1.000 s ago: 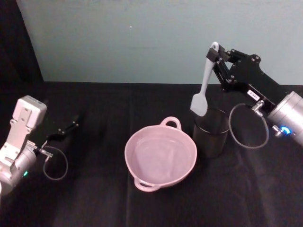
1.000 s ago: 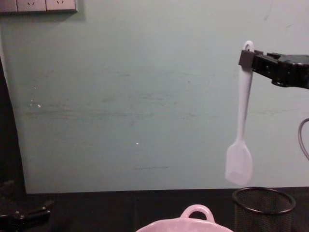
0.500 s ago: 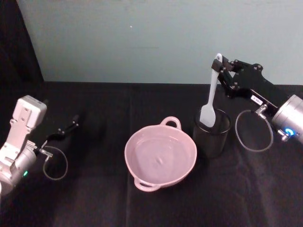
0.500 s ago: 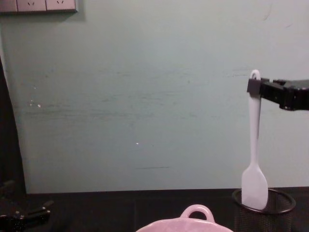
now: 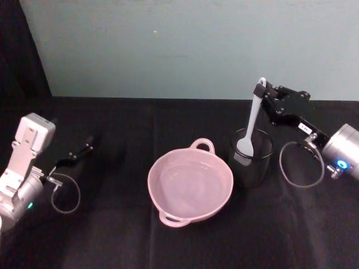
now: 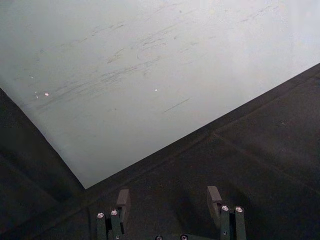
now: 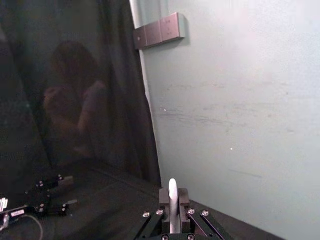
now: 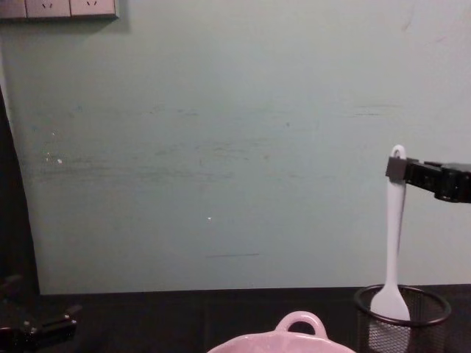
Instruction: Use the one hand to pick up the spoon and stir the clear water in the bowl.
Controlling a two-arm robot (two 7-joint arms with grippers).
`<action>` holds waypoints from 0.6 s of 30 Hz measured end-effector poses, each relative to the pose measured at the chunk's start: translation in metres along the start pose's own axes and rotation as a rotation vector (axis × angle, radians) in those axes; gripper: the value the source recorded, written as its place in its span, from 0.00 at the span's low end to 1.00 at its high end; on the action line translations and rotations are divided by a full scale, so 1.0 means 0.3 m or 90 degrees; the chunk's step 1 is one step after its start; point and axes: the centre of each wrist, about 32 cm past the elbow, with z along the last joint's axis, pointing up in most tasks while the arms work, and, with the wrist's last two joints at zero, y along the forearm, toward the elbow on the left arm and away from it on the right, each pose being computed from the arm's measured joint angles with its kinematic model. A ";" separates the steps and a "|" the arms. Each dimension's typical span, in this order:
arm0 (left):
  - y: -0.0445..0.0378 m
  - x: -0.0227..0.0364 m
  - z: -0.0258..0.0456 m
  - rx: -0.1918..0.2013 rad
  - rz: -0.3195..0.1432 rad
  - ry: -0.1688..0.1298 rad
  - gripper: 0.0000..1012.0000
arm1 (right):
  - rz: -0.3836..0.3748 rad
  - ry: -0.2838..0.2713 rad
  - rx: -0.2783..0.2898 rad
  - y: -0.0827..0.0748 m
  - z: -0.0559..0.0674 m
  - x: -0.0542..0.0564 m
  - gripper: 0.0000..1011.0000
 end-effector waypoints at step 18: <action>0.000 0.000 0.000 0.000 0.000 0.000 0.99 | -0.014 0.096 -0.002 -0.030 -0.074 0.049 0.11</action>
